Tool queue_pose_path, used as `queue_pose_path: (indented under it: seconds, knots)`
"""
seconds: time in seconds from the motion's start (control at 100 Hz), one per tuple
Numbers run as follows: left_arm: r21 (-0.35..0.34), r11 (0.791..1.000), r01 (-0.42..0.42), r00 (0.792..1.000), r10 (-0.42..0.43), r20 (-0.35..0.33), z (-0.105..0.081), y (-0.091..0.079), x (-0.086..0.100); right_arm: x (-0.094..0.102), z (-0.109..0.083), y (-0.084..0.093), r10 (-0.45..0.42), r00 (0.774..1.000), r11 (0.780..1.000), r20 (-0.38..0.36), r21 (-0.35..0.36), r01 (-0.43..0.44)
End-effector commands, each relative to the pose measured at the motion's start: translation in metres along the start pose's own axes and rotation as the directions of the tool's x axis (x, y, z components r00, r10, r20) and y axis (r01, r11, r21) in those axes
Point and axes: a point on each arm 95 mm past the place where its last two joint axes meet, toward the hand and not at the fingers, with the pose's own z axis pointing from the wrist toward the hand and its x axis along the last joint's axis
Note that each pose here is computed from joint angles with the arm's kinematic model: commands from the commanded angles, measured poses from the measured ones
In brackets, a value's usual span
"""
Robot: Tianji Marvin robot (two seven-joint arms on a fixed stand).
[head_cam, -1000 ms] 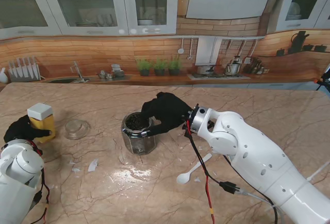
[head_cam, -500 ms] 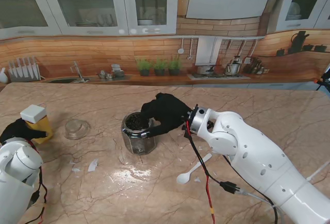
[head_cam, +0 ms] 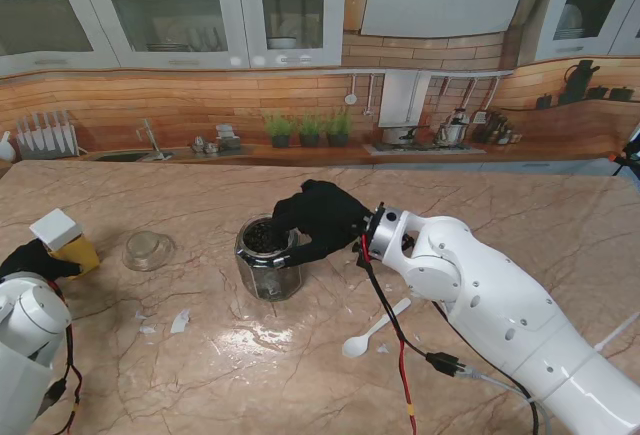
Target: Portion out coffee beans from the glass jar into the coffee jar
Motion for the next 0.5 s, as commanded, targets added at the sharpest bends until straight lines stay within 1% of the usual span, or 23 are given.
queue_pose_path:
  seconds: [0.0,0.3,0.49]
  knots:
    - [-0.018,1.0,-0.011,1.0,0.011,0.011,-0.0026,0.0092,-0.0074,0.0029,0.0024,0.0018,-0.002,1.0,1.0,-0.012,-0.008,0.002]
    - [0.011,1.0,0.0,1.0,0.0,-0.018,-0.0031,0.005,-0.0085,0.0032,0.0033,0.0017,-0.004,1.0,1.0,-0.018,-0.005,0.004]
    - [0.012,1.0,-0.002,1.0,0.002,-0.028,-0.0032,0.0024,-0.0108,0.0031,0.0047,0.0016,-0.003,1.0,1.0,-0.023,-0.007,0.003]
